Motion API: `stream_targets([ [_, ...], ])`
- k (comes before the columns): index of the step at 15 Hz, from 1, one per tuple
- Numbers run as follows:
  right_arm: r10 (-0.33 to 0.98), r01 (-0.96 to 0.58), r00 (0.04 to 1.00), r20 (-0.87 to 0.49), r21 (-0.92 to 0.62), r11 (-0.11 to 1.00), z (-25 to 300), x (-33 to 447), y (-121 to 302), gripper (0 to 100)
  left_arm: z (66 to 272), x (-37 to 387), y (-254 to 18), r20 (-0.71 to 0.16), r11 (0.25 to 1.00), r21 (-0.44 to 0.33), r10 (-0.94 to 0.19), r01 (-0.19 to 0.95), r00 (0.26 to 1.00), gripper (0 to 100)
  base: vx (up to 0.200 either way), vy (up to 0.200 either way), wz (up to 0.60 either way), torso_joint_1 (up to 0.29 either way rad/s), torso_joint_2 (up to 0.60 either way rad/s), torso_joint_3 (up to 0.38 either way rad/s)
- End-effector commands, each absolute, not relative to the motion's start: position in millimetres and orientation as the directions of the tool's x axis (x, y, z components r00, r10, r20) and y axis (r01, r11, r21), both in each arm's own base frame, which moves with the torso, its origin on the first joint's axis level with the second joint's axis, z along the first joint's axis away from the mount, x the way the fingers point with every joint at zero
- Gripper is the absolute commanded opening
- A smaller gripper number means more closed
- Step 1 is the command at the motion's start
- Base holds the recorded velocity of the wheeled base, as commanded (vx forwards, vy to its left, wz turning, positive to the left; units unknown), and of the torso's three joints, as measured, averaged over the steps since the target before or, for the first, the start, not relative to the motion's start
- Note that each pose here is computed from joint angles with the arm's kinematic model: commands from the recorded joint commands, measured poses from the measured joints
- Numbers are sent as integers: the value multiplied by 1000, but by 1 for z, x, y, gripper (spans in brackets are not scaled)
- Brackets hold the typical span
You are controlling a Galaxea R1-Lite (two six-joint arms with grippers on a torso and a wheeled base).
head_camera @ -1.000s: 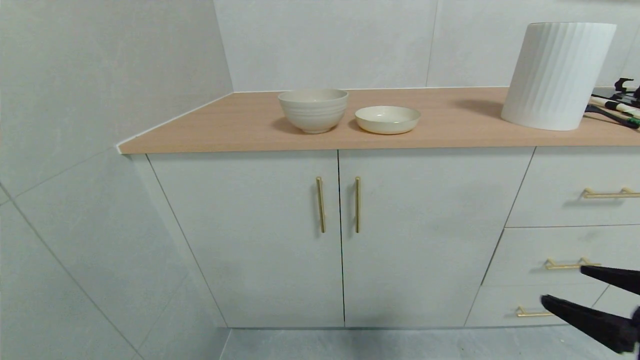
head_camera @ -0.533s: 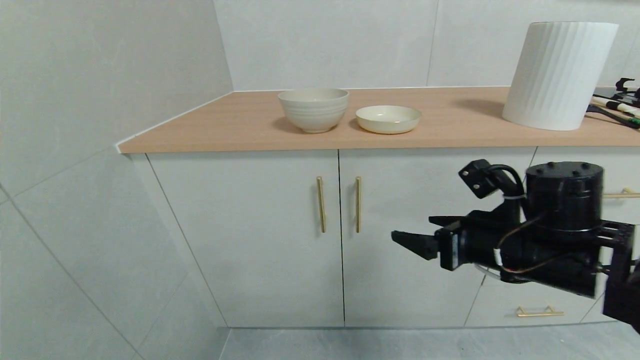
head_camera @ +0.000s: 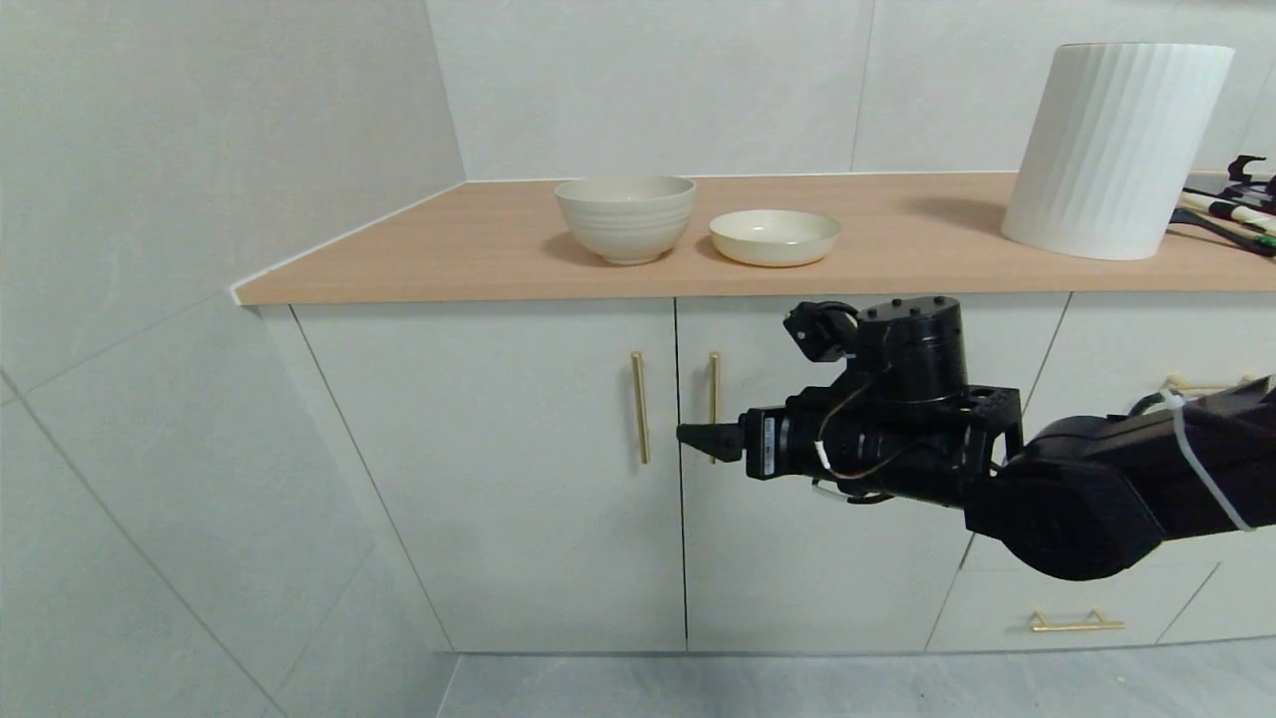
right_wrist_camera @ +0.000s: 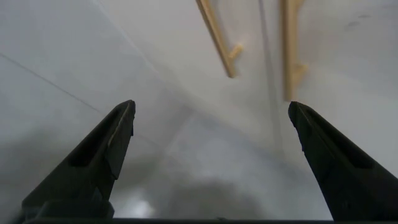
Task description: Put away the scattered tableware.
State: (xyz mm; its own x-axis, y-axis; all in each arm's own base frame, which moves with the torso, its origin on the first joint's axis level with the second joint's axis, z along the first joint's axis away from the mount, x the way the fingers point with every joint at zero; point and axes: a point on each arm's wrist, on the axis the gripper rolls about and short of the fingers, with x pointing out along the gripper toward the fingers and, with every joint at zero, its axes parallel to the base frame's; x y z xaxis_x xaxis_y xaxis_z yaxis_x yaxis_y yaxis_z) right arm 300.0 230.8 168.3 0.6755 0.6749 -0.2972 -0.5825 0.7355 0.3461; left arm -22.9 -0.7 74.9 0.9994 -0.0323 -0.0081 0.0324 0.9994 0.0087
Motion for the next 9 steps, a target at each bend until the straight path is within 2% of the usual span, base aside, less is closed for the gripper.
stream_targets([
  [1, 689, -578, 661, -299, 383, 721, 162, 311, 241, 100, 75, -23, -1, -9, 999, 9, -32, 32, 999, 100, 0, 0, 0, 0, 0, 0],
  [3, 719, -589, 628, -296, 422, 689, 161, 312, 243, 100, 75, -23, -1, -9, 999, 7, -32, 32, 999, 100, 0, 0, 0, 0, 0, 0],
  [9, 691, -561, 663, -288, 420, 713, 153, 336, 240, 100, 75, -23, -1, -9, 999, 7, -32, 32, 999, 100, 0, 0, 0, 0, 0, 0],
])
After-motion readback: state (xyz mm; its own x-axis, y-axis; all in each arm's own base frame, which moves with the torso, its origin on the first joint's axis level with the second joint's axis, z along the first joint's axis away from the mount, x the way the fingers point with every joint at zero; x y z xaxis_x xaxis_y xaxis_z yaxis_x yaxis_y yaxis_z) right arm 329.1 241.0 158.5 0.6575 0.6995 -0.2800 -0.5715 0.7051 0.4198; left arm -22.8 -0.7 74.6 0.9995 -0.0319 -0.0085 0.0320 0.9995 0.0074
